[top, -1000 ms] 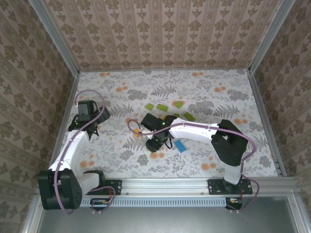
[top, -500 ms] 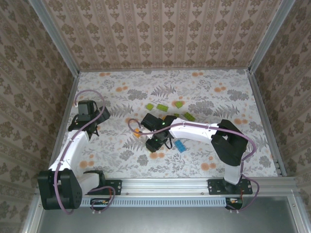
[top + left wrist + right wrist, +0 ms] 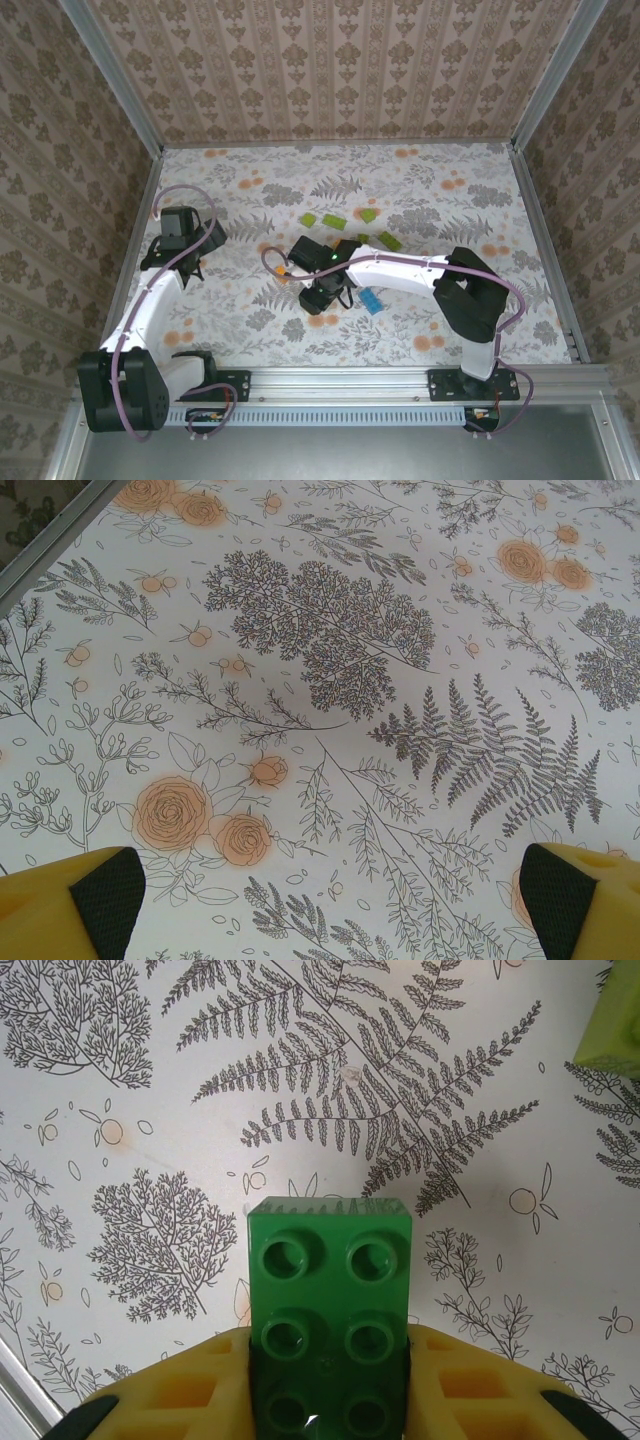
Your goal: Assemble a carrot with lego
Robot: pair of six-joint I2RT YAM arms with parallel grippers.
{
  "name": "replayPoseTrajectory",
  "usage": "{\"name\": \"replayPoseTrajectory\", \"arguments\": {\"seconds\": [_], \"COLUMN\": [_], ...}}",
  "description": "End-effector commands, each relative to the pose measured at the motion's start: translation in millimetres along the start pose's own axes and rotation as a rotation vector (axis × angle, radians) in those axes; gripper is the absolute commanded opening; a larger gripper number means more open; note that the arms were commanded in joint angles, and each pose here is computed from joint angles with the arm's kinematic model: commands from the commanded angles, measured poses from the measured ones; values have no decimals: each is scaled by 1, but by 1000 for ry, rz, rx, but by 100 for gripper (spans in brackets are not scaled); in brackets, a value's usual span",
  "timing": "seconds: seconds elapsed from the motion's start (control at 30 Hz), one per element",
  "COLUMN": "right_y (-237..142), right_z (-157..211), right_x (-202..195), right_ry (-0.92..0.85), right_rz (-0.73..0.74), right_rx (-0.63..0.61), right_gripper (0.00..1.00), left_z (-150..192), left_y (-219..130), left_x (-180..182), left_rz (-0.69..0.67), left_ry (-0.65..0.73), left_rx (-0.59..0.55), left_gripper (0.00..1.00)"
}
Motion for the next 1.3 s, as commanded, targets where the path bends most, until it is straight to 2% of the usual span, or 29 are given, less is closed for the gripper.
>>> {"name": "replayPoseTrajectory", "arguments": {"seconds": [0.0, 0.57, 0.77, 0.97, 1.27], "right_y": [27, 50, 29, -6, -2], "right_z": [34, 58, 43, 29, 33], "right_x": [-1, -4, -10, -37, -42], "right_ry": [4, -19, 4, 148, 212], "right_rz": [37, 93, 145, 225, 186], "right_rx": [204, 332, 246, 119, 99], "right_gripper": [27, 26, 26, 26, 27], "left_z": [-6, -6, -6, -6, -5], "left_y": [-7, -6, -6, -6, -5], "left_x": [-5, -6, -6, -6, -6], "left_rz": [17, 20, 20, 20, 19], "left_ry": [21, 19, 22, 20, 23], "left_rx": [-10, -9, -7, -8, -3], "left_gripper": [99, 99, 99, 99, 99]}}
Point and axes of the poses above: each hand's point on the last joint's axis, 136 mm out from that joint toward the fingers, its own y axis out along the fingers, its own x axis along the line the jaws close on, z = x × y, the point moved 8 cm from there along -y, back along the fingers, and after that the axes turned 7 degrees about -y, right-handed, at the moved point
